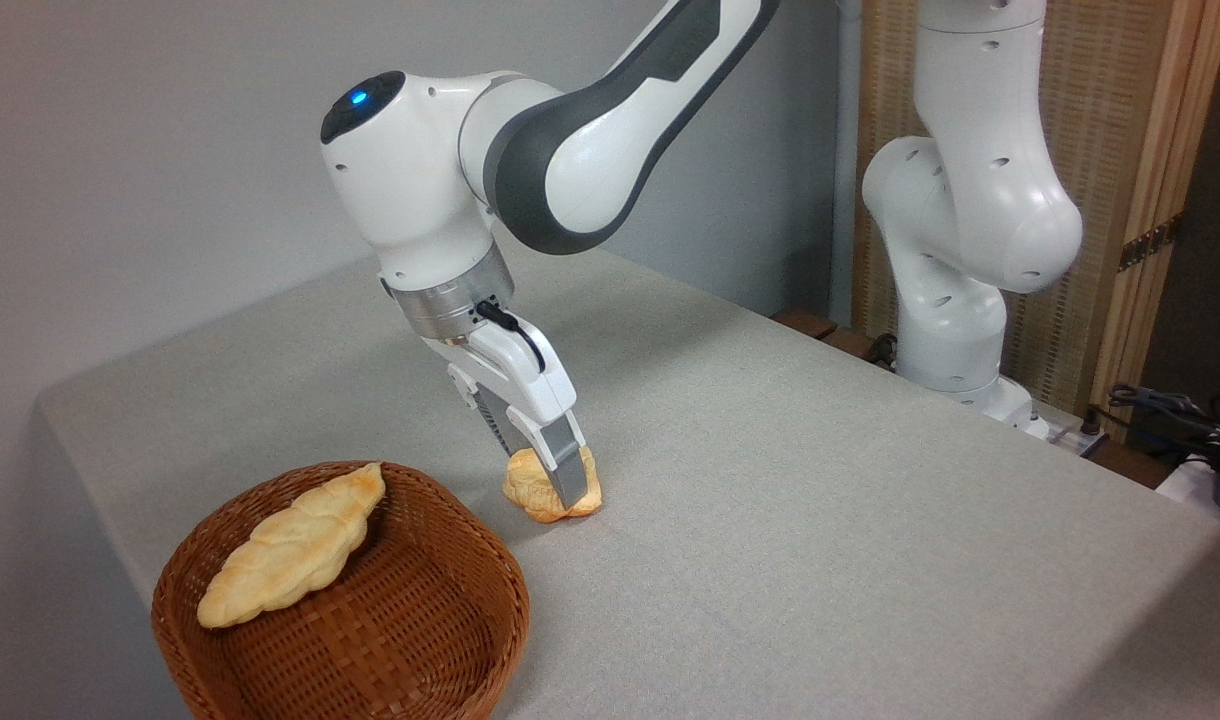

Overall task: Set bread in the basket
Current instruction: 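Lift the bun and carry it over the wicker basket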

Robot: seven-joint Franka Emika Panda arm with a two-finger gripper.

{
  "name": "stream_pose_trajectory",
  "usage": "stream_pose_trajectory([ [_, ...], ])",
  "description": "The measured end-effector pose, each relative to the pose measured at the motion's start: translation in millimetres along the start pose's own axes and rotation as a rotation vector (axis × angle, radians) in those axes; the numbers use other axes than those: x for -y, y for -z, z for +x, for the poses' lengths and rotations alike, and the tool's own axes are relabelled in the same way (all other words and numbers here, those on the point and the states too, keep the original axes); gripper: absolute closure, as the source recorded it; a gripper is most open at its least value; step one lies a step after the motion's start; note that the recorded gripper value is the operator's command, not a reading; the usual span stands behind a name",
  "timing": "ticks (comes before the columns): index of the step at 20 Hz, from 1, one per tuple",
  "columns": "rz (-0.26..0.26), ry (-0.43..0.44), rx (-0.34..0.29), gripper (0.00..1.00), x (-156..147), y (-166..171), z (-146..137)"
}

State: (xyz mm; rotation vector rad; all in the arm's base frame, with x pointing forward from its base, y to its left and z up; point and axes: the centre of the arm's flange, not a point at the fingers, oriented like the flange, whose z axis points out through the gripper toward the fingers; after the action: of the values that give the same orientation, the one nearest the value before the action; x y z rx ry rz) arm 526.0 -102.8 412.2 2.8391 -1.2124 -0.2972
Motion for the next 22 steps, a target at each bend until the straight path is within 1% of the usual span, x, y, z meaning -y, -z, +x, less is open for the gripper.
stream_pose_trajectory([
  [6,0.007,0.000,-0.011,0.49,0.6,5.4,0.9],
  [10,0.023,0.000,-0.033,0.46,1.3,18.7,1.7],
  [17,0.098,0.005,-0.147,0.41,3.9,84.6,-0.8],
  [20,0.161,0.008,-0.234,0.41,11.5,107.9,3.6],
  [22,0.187,0.011,-0.270,0.33,16.0,111.5,7.0],
])
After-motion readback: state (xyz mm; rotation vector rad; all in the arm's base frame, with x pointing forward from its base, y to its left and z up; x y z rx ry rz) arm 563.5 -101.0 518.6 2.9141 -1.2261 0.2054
